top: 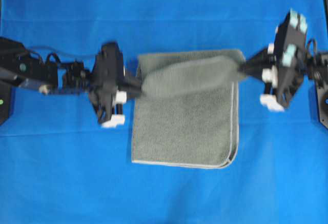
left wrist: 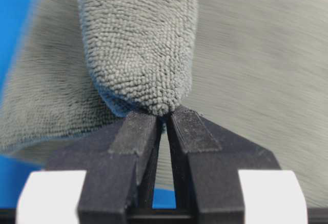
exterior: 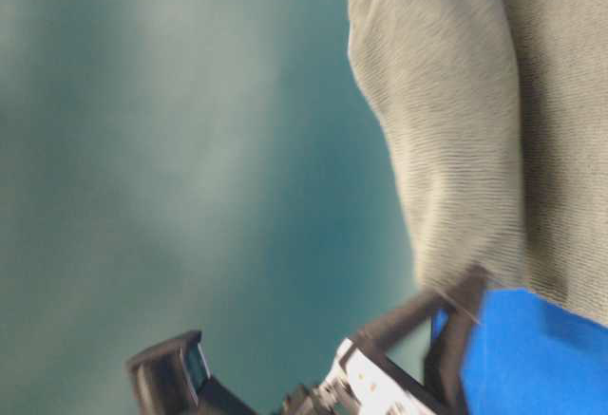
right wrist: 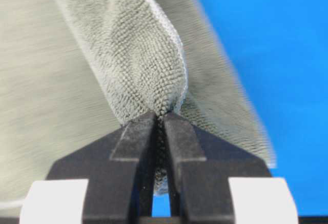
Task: Fold a large towel.
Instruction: 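Fold the top half down over the bottom half with both grippers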
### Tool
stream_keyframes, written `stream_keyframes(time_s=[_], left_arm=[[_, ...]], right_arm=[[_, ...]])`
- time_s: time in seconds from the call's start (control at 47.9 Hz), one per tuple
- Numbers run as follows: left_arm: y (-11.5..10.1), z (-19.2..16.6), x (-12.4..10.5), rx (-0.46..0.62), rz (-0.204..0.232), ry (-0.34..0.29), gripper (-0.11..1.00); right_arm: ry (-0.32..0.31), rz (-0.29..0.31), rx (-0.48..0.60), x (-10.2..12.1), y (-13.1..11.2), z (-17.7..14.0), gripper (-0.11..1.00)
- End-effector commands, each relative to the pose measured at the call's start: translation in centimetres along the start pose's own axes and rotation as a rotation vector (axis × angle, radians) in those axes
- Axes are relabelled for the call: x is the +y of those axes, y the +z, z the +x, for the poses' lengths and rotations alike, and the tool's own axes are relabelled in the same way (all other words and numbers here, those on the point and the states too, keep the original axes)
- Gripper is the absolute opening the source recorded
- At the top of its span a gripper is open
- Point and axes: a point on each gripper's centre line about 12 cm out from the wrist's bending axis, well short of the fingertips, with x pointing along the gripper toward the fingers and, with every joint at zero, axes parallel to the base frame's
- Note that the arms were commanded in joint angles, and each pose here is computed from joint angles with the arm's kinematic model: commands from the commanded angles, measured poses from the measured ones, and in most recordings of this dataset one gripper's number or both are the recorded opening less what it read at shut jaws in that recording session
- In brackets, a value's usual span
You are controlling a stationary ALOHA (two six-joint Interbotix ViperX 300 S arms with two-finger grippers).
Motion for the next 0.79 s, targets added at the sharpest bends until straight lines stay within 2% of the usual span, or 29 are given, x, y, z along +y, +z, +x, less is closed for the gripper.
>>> stream_keyframes(time_s=[0.0, 0.167, 0.334, 0.522, 0.773], left_arm=[[0.1, -0.3, -1.7, -0.011, 0.019, -0.038, 0.04], [-2.0, 0.5, -2.3, 0.054, 0.032, -0.048, 0.04], [-3.7, 1.5, -3.1, 0.11, 0.048, -0.061, 0.04], [-4.6, 2.2, -4.6, 0.138, 0.08, -0.092, 0.04], [-4.8, 2.1, -6.3, 0.139, 0.111, -0.129, 0.04]], right_arm=[[0.047, -0.016, 0.03, 1.9, -0.5, 0.3, 0.05], [0.04, 0.002, 0.142, 3.1, -1.9, 3.1, 0.05], [0.04, -0.01, 0.227, 4.2, -3.1, 5.8, 0.05], [0.087, -0.004, 0.233, 5.6, -3.2, 7.1, 0.05], [0.166, -0.011, 0.214, 7.8, -3.3, 6.6, 0.05]])
